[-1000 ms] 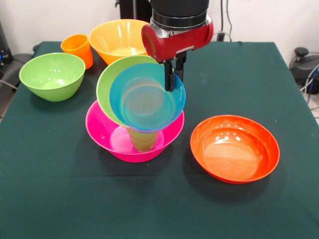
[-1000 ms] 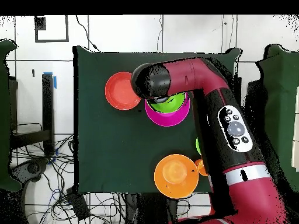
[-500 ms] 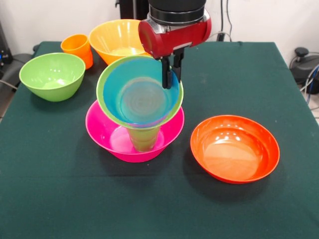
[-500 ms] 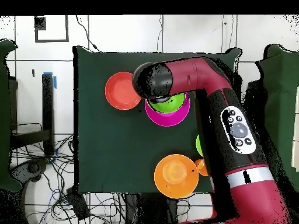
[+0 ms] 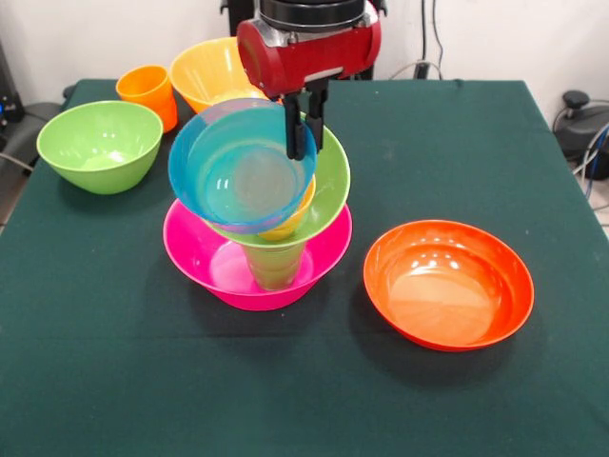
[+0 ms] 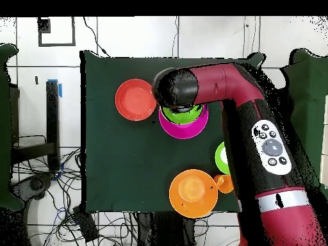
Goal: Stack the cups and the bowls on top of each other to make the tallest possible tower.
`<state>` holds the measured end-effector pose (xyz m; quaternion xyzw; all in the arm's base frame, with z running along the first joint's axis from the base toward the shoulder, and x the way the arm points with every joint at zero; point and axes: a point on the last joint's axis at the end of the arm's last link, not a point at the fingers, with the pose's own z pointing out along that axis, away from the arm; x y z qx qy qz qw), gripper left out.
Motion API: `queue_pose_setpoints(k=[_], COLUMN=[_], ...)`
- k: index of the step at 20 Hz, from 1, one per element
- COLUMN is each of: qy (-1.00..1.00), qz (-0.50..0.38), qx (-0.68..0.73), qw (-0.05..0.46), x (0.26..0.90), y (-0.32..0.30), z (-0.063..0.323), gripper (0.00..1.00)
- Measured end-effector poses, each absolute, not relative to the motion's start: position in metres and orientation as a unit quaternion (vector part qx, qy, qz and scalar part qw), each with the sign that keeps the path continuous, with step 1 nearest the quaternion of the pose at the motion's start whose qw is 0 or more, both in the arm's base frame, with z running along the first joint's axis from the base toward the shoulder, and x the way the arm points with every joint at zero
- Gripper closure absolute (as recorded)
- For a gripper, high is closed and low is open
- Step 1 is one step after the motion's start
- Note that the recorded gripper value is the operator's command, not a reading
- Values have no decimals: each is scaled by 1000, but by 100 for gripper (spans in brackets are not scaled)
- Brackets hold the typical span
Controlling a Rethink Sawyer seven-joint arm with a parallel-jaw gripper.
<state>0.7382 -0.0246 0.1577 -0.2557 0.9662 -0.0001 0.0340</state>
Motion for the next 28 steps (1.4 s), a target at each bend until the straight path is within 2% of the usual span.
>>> queue_pose_setpoints(k=[18, 28], qy=[965, 963], qz=[3, 1], qx=[-262, -268], qw=[12, 18], x=[709, 699], y=[-30, -26], z=[154, 154], gripper=[100, 100])
